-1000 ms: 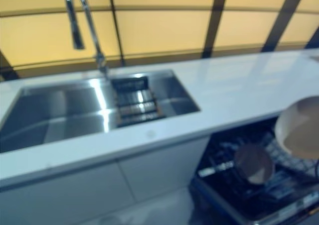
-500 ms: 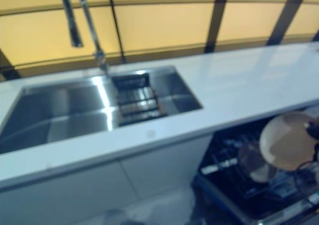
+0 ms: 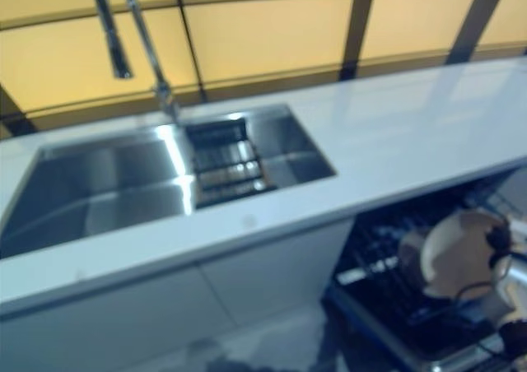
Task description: Take plates into dishwasher
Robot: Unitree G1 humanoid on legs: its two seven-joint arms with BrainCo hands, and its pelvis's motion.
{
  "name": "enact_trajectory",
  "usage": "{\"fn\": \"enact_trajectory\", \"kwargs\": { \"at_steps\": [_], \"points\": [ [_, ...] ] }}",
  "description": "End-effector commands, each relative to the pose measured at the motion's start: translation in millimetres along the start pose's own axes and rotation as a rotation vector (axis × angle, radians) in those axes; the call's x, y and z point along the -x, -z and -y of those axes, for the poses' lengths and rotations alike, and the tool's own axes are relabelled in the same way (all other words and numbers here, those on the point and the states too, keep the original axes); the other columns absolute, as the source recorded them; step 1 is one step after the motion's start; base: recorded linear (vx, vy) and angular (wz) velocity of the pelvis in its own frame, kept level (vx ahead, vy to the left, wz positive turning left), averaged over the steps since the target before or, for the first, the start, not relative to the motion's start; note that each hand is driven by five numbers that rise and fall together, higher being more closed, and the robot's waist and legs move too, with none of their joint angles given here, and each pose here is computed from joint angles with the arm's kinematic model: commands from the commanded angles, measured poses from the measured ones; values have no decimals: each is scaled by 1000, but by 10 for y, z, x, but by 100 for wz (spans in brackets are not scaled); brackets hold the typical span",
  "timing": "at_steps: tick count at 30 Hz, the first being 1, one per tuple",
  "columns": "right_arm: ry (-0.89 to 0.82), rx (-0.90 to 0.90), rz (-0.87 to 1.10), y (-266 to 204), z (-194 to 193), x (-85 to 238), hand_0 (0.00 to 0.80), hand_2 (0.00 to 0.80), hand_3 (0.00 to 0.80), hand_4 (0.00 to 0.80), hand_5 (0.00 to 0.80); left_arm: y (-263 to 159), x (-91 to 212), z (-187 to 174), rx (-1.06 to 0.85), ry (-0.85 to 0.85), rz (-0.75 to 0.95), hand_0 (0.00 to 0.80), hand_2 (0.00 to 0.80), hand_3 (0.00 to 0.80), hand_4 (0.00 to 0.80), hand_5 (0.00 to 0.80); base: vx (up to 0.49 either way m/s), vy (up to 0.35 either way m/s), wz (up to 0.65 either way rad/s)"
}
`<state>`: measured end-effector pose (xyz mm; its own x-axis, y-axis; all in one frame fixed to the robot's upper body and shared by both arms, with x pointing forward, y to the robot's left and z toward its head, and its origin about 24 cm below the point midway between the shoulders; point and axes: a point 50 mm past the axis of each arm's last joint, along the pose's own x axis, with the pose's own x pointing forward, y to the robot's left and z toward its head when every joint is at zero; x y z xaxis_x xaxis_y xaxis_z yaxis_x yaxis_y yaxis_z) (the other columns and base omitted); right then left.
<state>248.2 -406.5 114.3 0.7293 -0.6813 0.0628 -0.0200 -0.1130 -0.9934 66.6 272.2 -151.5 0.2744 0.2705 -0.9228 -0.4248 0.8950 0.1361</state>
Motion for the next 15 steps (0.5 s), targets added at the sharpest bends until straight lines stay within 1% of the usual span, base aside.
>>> {"fn": "enact_trajectory", "kwargs": {
  "at_steps": [1,9,15],
  "points": [
    [161,115,20,-63,197,-65,800,800,800,800,800,-122,-17,-12,-21,-14,20,0,0,0,0,0,0,0,0],
    [247,258,129,-204,214,-32,800,800,800,800,800,-134,-15,10,-23,-21,14,0,0,0,0,0,0,0,0],
    [291,330,200,-254,202,4,800,800,800,800,800,-104,-12,9,-16,-19,12,0,0,0,0,0,0,0,0]
  ]
}}
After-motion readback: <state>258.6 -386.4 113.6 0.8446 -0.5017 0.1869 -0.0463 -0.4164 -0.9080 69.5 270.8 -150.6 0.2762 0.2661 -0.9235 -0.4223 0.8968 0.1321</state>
